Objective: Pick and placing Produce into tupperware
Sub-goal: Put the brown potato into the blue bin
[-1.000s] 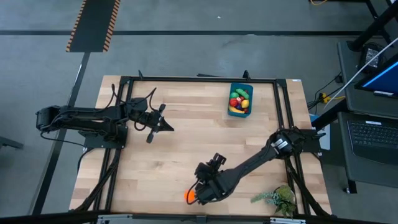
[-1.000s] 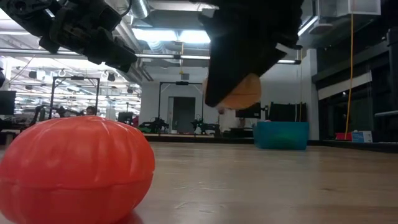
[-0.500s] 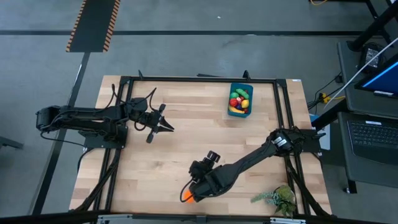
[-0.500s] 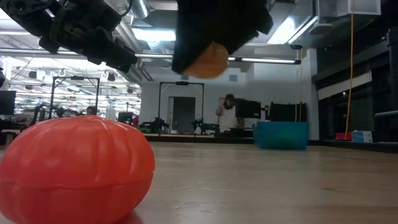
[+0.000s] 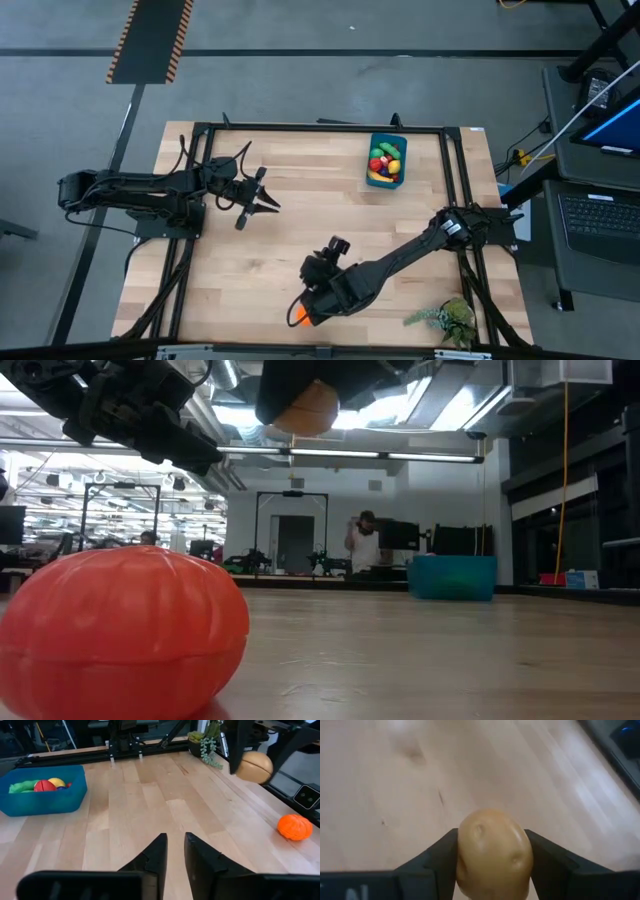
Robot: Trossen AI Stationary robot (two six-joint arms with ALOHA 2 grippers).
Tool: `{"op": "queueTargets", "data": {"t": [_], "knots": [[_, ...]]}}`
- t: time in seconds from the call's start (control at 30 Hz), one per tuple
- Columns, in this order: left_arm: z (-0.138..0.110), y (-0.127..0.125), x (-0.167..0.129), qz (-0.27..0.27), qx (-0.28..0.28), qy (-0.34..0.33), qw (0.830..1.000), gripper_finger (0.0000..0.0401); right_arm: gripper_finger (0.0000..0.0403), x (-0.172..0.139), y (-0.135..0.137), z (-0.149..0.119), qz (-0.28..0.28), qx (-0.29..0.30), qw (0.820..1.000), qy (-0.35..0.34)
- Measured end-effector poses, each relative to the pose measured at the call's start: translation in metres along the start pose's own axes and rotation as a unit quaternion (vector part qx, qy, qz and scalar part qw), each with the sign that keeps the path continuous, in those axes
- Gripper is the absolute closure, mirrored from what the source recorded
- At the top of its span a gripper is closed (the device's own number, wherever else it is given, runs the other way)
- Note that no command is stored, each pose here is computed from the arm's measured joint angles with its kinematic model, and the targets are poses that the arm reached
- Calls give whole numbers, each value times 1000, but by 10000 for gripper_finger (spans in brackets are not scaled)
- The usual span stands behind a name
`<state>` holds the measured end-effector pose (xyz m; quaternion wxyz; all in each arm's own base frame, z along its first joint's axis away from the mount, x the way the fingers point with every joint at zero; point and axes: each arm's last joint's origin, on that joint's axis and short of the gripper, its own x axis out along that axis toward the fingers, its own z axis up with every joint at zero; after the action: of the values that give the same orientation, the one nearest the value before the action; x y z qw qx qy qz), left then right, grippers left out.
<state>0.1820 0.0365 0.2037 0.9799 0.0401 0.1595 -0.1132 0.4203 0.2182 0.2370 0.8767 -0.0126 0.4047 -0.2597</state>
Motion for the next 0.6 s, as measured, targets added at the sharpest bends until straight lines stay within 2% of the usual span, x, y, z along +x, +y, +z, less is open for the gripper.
{"op": "queueTargets", "data": {"t": [0.2, 0.43, 0.5, 0.6], "knots": [[0, 0, 0, 0, 0, 1, 1000, 334, 205, 6, 1, -6, -15, 19, 1000, -6], [-1, 0, 0, -1, -2, 4, 1000, 327, 205, 32, 13, -28, 11, 33, 999, -17], [-2, 0, 0, -2, -5, 9, 1000, 327, 205, 35, 16, -29, 23, 45, 998, -26], [-3, -1, 0, -3, -9, 15, 1000, 332, 205, 36, 24, -22, 66, 47, 994, -76]]}}
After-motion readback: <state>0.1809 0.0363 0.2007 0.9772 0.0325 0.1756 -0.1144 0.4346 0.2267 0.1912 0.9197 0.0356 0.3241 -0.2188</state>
